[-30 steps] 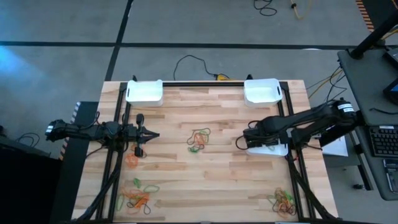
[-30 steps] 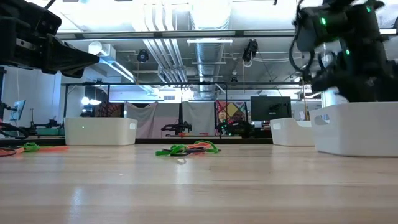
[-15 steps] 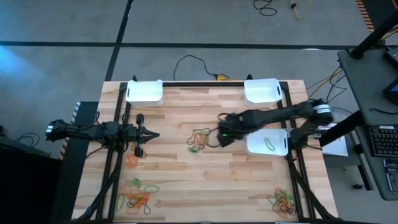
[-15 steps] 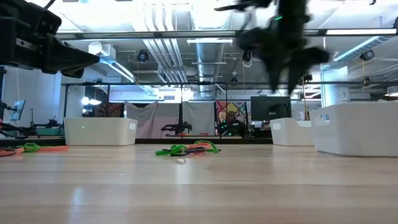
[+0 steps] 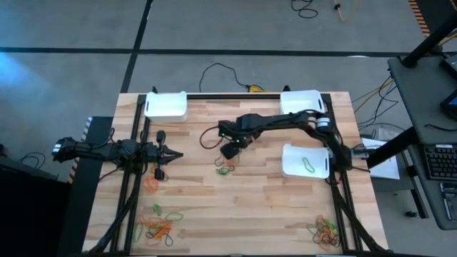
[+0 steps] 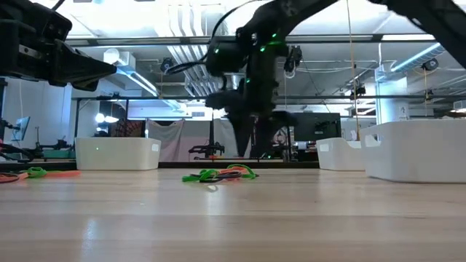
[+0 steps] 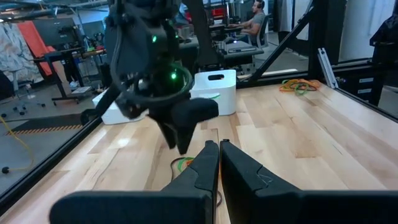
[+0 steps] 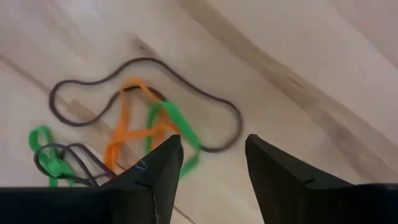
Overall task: Sort rubber bands into baskets
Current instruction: Put the green rubber band into the bottom white bin
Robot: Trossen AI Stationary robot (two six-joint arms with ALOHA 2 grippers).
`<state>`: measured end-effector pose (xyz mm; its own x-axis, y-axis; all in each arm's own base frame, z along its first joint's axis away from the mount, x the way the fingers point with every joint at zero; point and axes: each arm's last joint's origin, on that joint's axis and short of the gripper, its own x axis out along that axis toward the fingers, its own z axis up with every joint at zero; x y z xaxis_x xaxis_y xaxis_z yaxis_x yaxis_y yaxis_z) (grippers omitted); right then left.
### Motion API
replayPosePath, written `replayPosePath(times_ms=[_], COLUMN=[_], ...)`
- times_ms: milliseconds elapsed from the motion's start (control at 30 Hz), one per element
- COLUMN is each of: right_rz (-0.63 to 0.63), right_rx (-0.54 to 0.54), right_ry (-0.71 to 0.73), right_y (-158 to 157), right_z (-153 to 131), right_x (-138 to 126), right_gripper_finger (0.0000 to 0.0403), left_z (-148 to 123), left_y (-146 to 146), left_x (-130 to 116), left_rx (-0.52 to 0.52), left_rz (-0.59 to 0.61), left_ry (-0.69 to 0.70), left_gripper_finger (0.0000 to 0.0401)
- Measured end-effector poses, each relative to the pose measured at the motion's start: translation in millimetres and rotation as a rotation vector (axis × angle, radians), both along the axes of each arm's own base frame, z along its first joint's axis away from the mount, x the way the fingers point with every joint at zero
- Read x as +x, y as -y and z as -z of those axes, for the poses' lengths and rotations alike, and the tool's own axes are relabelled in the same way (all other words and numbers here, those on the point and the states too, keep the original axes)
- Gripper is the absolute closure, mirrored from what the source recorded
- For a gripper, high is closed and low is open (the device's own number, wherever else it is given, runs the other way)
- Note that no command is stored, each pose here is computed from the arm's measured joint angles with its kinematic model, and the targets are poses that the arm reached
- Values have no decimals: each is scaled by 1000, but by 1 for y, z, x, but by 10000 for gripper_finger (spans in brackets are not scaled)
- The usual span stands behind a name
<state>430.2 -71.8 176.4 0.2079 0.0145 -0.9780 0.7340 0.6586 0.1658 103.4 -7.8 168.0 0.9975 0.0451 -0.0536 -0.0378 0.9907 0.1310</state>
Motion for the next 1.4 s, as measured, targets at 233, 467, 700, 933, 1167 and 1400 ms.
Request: replayPosePath(times_ms=[233,467,700,933,1167,1400], right_rz=[-63,-71,-68,-107,-88,56], right_rx=[23,14,30,17,-88,-147], right_ry=[11,1,-69,-93,-90,-241], right_y=[3,5,4,1,-13,-31], right_z=[15,22,21,-11,-82,-119], right_x=[21,30,23,18,-13,-88], right_gripper_finger=[234,256,352,390,390,390], left_z=[0,0,0,0,0,0], left_y=[0,0,0,0,0,0], left_x=[0,0,0,0,0,0], left_rx=[0,0,0,0,0,0], left_rz=[0,0,0,0,0,0], left_ry=[0,0,0,0,0,0], left_gripper_finger=[401,401,401,401,401,401])
